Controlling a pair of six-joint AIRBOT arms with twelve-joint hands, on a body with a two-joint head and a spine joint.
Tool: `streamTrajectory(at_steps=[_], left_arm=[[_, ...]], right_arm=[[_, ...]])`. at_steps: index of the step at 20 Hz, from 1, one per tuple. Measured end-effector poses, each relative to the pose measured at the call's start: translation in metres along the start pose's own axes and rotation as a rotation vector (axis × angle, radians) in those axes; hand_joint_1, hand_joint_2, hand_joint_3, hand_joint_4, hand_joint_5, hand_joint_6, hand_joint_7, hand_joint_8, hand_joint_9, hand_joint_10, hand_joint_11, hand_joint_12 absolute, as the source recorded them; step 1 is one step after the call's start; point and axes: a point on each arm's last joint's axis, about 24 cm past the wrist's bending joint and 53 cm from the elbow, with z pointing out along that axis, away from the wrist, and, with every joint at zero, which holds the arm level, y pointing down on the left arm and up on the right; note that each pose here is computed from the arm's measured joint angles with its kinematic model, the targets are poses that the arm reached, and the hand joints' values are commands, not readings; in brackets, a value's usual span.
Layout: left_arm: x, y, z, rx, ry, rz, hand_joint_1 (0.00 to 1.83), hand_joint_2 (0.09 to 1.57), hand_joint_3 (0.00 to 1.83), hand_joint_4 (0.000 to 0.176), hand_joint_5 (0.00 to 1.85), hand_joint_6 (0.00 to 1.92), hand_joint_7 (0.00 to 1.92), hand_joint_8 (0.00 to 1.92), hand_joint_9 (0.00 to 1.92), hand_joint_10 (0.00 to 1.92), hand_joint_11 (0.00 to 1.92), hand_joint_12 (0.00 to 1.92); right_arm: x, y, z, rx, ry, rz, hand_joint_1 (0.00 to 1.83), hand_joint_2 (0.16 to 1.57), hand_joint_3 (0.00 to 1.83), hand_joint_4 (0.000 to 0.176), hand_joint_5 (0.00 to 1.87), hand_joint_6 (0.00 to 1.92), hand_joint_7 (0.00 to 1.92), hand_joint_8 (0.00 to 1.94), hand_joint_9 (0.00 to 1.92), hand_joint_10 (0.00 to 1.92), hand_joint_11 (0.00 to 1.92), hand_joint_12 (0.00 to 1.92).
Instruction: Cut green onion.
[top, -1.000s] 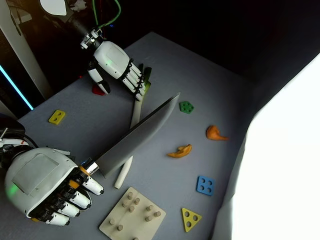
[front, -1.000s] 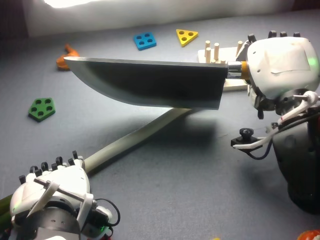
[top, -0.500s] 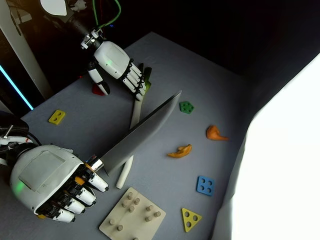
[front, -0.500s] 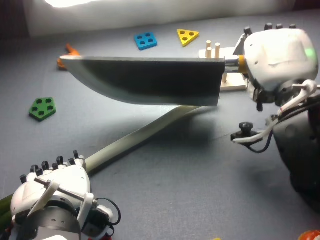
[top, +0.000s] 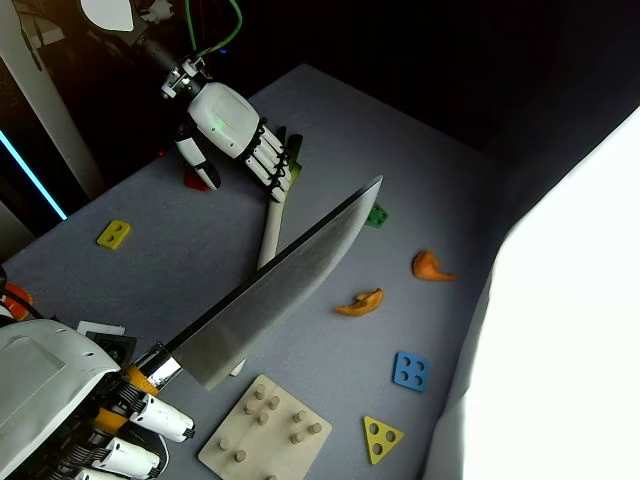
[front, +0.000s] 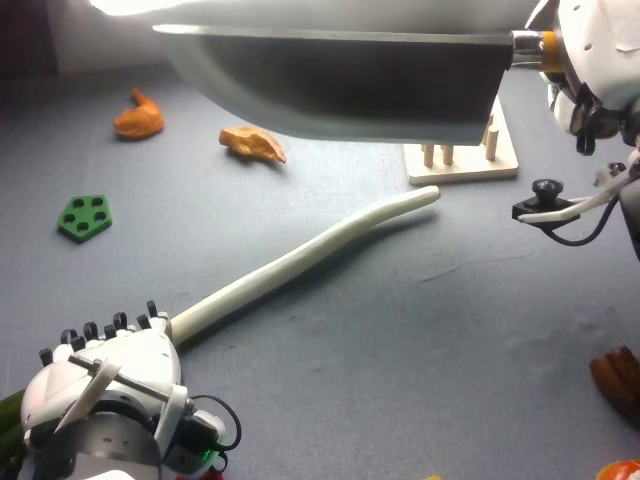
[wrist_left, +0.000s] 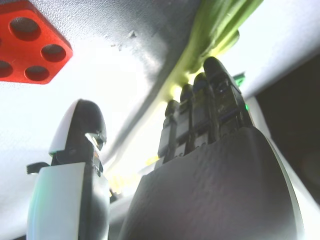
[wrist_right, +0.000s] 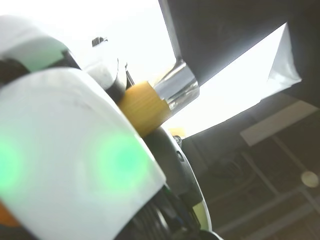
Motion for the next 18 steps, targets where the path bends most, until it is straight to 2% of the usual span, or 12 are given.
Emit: streamTrajectory(at_steps=[2,3,4,7,11,13,18], left_arm=[[0.0,0.0,0.0,0.001,0.0,0.0,0.79,1.26,0.0,0.031,0.13,0.0,0.2,0.01,0.13,0.01,0.0,0.57],[0.0,0.0,0.0,0.001,0.001,0.0,0.79,1.26,0.0,0.031,0.13,0.0,0.2,0.01,0.13,0.01,0.0,0.57],[0.0,0.0,0.0,0.001,0.0,0.0,0.8,1.25,0.0,0.035,0.12,0.0,0.13,0.0,0.11,0.01,0.0,0.58],[0.0,-0.001,0.0,0.001,0.003,-0.002,0.79,1.25,0.0,0.034,0.13,0.0,0.12,0.01,0.1,0.0,0.0,0.57],[0.0,-0.004,0.0,0.007,0.006,-0.007,0.81,1.25,0.0,0.034,0.14,0.0,0.1,0.0,0.1,0.0,0.0,0.57],[-0.001,-0.006,0.0,0.012,0.004,-0.009,0.82,1.25,0.0,0.032,0.14,0.0,0.13,0.01,0.1,0.01,0.0,0.55],[-0.005,-0.011,0.001,0.022,0.001,-0.023,0.8,1.24,0.0,0.038,0.14,0.0,0.16,0.01,0.11,0.0,0.0,0.57]], right_arm=[[-0.005,-0.001,0.005,-0.016,0.02,-0.009,1.58,1.0,0.41,0.176,1.33,1.92,1.61,1.94,1.69,1.92,1.73,1.92],[-0.015,-0.004,0.01,-0.015,0.018,-0.002,1.58,0.99,0.41,0.176,1.32,1.92,1.61,1.94,1.69,1.92,1.73,1.92],[-0.019,-0.007,0.013,-0.013,0.018,0.008,1.59,1.0,0.41,0.176,1.33,1.92,1.6,1.94,1.68,1.92,1.71,1.92],[-0.038,-0.011,0.02,-0.031,0.008,0.013,1.57,1.01,0.42,0.176,1.34,1.92,1.6,1.94,1.68,1.92,1.71,1.92],[-0.025,-0.009,0.024,-0.071,0.093,0.036,1.58,1.0,0.44,0.176,1.37,1.92,1.62,1.94,1.69,1.92,1.73,1.92],[-0.025,-0.012,0.028,-0.085,0.105,0.042,1.59,0.99,0.44,0.176,1.38,1.92,1.62,1.94,1.68,1.92,1.72,1.92],[-0.035,-0.041,0.044,-0.056,0.104,0.06,1.58,0.99,0.45,0.176,1.37,1.92,1.61,1.94,1.68,1.92,1.72,1.92]])
